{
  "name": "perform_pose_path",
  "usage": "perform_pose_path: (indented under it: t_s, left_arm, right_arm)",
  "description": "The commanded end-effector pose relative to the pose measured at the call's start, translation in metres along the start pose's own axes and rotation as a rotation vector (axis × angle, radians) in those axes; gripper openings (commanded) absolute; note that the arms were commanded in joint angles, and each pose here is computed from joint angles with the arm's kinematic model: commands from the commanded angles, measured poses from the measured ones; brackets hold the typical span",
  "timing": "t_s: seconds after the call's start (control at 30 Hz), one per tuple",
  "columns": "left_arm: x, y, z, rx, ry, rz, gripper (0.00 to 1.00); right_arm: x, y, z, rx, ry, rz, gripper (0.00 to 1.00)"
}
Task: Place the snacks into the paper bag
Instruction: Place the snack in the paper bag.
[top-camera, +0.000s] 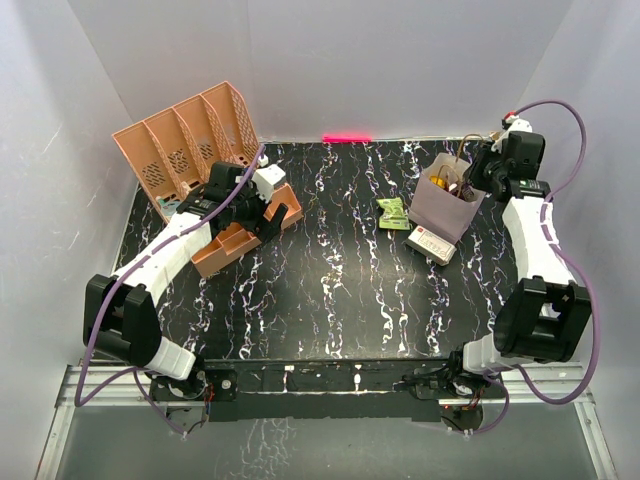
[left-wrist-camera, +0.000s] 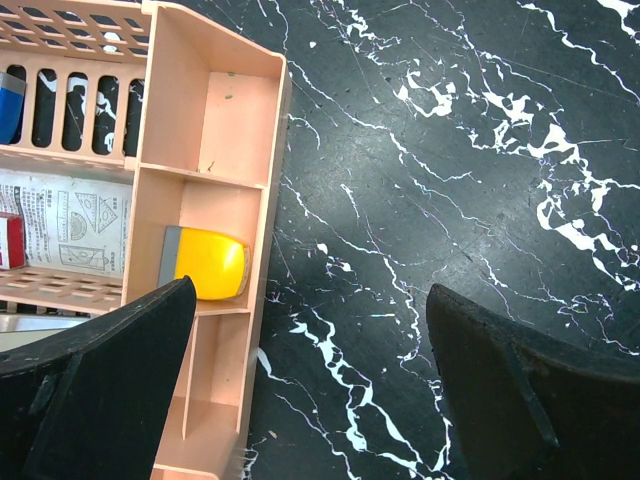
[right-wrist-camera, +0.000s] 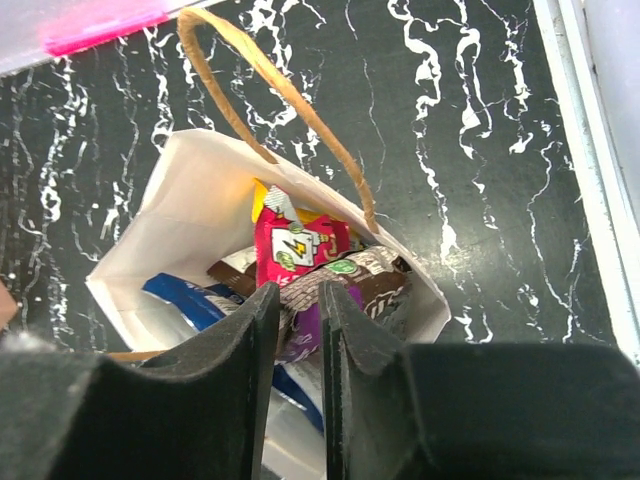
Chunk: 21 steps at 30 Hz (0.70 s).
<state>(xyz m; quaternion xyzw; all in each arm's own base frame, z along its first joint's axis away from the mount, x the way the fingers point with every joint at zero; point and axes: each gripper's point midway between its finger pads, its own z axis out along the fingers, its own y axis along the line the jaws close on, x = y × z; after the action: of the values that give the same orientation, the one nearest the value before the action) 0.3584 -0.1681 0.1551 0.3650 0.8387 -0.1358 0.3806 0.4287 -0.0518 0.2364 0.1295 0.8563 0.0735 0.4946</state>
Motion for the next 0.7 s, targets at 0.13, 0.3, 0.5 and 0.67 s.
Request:
perform_pose_path:
  t_s: [0.13,0.3,0.5,0.67]
  left_arm:
    - [-0.012,-0.003,-0.015,0.0,-0.053,0.014,0.98]
    - [-0.011,-0.002,-0.014,0.003,-0.05,0.012,0.98]
    - [-0.011,-0.004,-0.011,0.014,-0.046,0.011,0.98]
    - [-0.011,-0.003,-0.011,0.014,-0.045,0.012,0.98]
  right_arm:
    - [-0.042,-0.003,-0.007,0.016,-0.107,-0.161,0.36]
    - [-0.052,0.003,-0.017,-0.012,-0.114,-0.223,0.42]
    - [-0.031,0.006,-0.01,-0.054,-0.012,-0.251,0.4]
    - [-0.015,0.001,-0.002,-0.053,0.044,-0.258,0.29]
